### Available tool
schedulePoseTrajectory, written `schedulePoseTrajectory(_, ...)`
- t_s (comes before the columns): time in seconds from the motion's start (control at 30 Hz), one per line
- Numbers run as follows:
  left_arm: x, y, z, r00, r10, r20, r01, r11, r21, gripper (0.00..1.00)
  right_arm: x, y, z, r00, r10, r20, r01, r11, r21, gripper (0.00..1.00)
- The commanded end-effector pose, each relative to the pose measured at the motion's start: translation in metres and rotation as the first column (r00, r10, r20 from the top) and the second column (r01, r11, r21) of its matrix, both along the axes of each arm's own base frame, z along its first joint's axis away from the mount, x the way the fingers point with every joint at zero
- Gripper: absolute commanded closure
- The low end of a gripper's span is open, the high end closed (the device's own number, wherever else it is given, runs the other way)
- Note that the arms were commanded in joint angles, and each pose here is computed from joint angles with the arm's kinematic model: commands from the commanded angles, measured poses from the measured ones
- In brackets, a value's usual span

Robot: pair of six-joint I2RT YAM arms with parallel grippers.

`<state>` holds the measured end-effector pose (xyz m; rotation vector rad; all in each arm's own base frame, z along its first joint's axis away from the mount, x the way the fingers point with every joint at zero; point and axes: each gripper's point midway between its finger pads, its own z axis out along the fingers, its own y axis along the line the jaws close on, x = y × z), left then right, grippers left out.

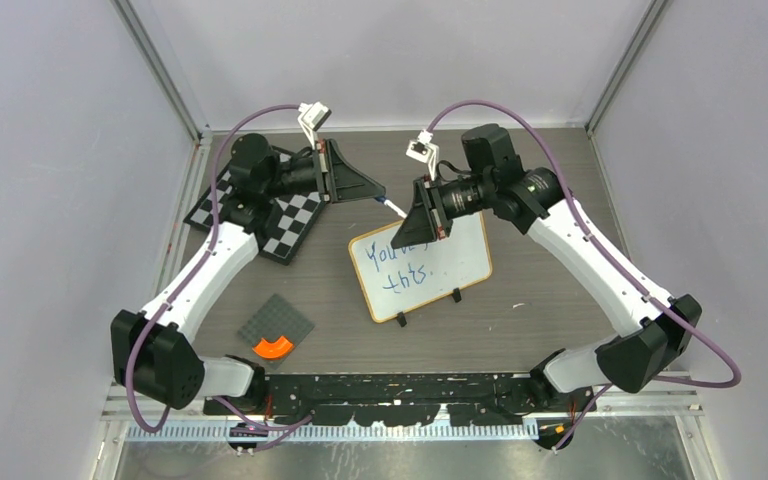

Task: Write a sentence on the whiteboard
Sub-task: Adjust the pen cap from the whiteboard marker.

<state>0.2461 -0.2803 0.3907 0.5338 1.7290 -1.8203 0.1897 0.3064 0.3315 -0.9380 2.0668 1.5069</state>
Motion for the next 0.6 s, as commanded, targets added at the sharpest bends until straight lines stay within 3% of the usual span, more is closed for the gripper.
schedulePoseTrajectory(0.0,-0.022,-0.02,-0.008,0.995,-0.1,0.027,0.1,0.995,0.004,1.0,0.004,0.018,0.026,0.996,0.026,0.088,-0.033,0.996,0.077,1.0)
schedulePoseTrajectory(0.57,-0.043,-0.027,-0.028,0.988,-0.155,-0.013,0.155,0.986,0.057,1.0,0.025,0.012,0.053,0.972,-0.026,0.235,0.008,0.997,0.077,1.0)
